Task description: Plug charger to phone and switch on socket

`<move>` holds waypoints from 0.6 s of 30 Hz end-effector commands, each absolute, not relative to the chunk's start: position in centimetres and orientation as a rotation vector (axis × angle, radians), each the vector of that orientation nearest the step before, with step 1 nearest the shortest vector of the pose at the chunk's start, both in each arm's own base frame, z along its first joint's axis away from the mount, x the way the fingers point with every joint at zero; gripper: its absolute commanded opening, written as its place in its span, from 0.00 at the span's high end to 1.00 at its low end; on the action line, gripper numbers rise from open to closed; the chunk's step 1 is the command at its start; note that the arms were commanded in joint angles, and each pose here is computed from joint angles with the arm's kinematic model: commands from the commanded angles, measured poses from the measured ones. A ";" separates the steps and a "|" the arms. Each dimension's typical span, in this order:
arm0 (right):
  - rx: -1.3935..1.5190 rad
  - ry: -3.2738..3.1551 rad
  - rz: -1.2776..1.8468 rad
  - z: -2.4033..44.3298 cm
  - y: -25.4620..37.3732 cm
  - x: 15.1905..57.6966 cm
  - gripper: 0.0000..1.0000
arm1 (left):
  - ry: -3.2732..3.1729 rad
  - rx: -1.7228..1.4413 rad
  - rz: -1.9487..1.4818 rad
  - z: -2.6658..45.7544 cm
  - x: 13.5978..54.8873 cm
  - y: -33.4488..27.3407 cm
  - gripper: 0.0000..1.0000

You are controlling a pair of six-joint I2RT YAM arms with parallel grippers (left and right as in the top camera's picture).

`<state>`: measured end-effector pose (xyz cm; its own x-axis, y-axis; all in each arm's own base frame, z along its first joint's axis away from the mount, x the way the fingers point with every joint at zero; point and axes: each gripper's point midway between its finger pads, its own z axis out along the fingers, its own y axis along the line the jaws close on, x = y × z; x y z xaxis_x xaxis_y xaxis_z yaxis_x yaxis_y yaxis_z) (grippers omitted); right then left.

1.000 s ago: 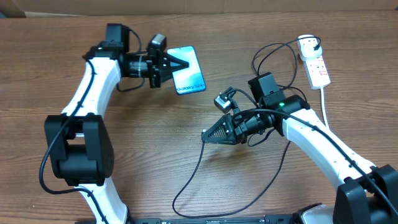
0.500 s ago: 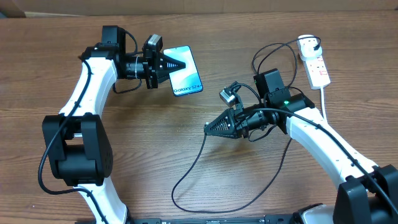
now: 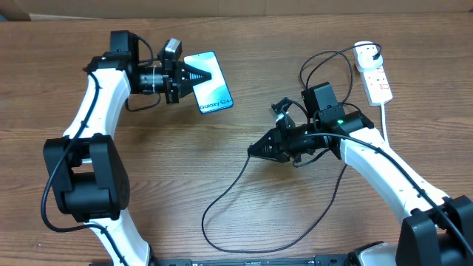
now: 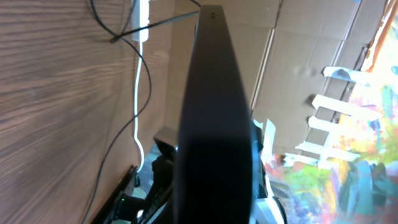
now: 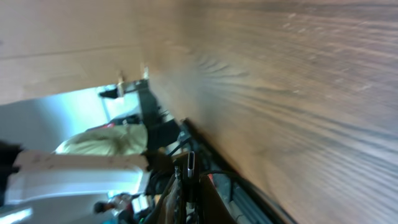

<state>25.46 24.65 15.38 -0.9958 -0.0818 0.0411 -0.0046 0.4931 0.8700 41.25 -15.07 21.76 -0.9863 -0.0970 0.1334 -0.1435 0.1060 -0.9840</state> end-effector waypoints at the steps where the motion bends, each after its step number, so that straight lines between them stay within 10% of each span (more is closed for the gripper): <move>1: 0.062 -2.752 -1.501 15.6 24.0 26.6 0.96 | -2.353 0.183 2.102 22.1 41.3 -14.6 0.96; 18: 0.112 -2.573 -1.676 18.1 25.3 25.6 0.96 | -2.405 0.173 2.061 21.4 41.1 -14.7 0.96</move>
